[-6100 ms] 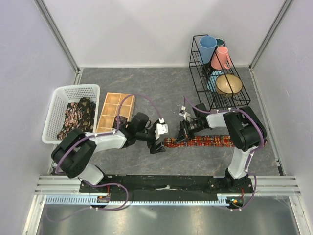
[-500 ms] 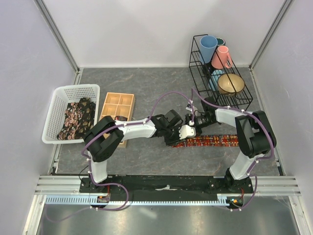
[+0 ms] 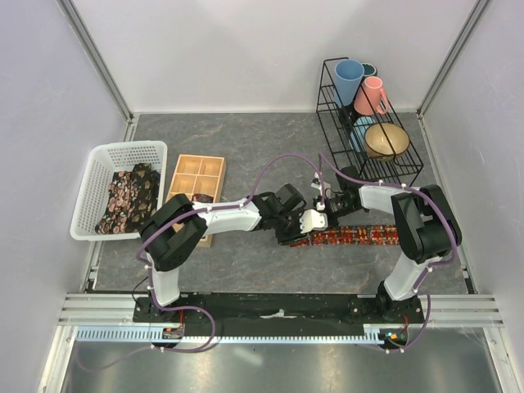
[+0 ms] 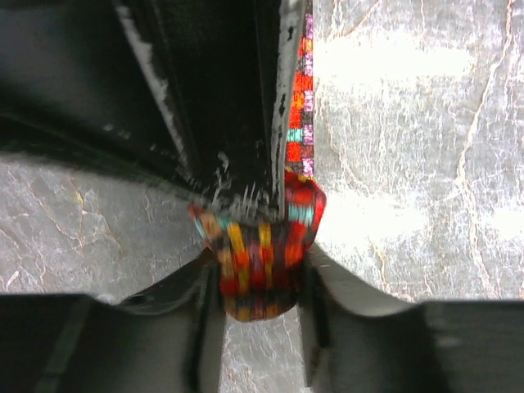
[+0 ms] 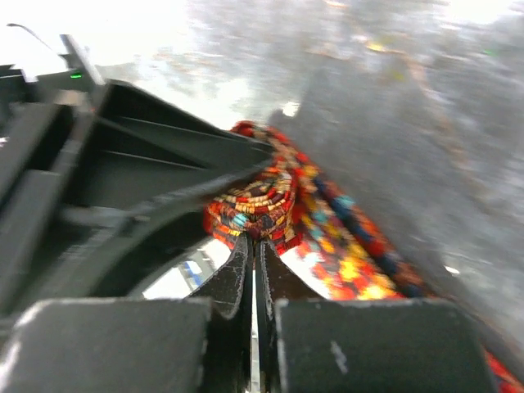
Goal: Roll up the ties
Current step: Roll the tie at the center of the board.
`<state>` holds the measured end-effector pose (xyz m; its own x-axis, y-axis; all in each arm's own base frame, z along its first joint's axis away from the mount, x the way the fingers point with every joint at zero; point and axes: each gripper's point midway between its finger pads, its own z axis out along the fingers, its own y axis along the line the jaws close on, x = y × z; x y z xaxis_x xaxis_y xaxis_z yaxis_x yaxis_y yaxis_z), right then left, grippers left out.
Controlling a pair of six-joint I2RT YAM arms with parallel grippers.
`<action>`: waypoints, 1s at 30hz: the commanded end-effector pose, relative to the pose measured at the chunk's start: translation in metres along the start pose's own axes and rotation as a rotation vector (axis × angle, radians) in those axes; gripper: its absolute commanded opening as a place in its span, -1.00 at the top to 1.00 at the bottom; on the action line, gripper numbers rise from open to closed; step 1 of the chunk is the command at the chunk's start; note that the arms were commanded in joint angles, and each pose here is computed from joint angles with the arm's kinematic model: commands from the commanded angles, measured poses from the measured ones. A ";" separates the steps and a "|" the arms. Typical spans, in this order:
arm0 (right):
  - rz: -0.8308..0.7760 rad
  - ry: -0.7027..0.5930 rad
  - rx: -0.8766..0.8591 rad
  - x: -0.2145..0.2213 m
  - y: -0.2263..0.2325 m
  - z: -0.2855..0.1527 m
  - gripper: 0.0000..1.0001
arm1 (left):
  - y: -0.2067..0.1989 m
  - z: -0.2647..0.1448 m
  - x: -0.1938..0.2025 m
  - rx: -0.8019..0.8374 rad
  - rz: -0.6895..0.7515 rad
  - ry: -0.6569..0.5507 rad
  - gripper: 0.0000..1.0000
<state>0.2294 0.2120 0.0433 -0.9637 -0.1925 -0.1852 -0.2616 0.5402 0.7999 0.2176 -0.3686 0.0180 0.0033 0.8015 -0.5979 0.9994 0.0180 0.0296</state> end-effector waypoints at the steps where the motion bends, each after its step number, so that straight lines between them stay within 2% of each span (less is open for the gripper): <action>1: -0.037 0.029 0.177 0.008 -0.041 0.001 1.00 | -0.024 0.004 0.037 0.072 -0.078 0.057 -0.03; 3: -0.037 0.030 0.220 0.008 -0.050 0.000 1.00 | -0.013 -0.003 0.018 0.037 -0.086 -0.040 -0.11; 4: -0.039 0.028 0.229 0.007 -0.051 0.000 1.00 | -0.018 -0.004 0.020 0.053 -0.091 -0.063 -0.25; 5: -0.042 0.023 0.237 0.005 -0.052 -0.001 1.00 | -0.011 -0.005 0.008 0.028 -0.072 -0.127 -0.29; 8: -0.039 0.015 0.279 0.003 -0.058 -0.003 1.00 | -0.015 -0.013 0.005 0.018 -0.052 -0.231 -0.37; 9: -0.029 0.012 0.292 0.002 -0.059 -0.004 1.00 | -0.007 -0.016 -0.008 -0.021 -0.020 -0.300 -0.45; 10: -0.028 0.010 0.313 0.002 -0.062 -0.005 1.00 | -0.012 -0.017 -0.003 -0.019 -0.014 -0.317 -0.55; 12: -0.024 0.010 0.327 0.001 -0.063 -0.006 1.00 | -0.003 -0.020 -0.013 -0.065 0.007 -0.387 -0.57; 20: -0.034 0.042 0.337 0.005 -0.062 -0.001 1.00 | 0.011 -0.009 -0.018 -0.099 -0.024 -0.469 -0.59; 30: -0.026 0.024 0.328 0.005 -0.056 0.008 1.00 | 0.003 0.008 -0.021 0.000 -0.100 -0.453 -0.60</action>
<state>0.2354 0.1944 0.0139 -0.9625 -0.2115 -0.1698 -0.2705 0.7022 0.6586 0.2209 -0.3767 0.0199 -0.0263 0.4764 -0.8788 0.9959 0.0886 0.0182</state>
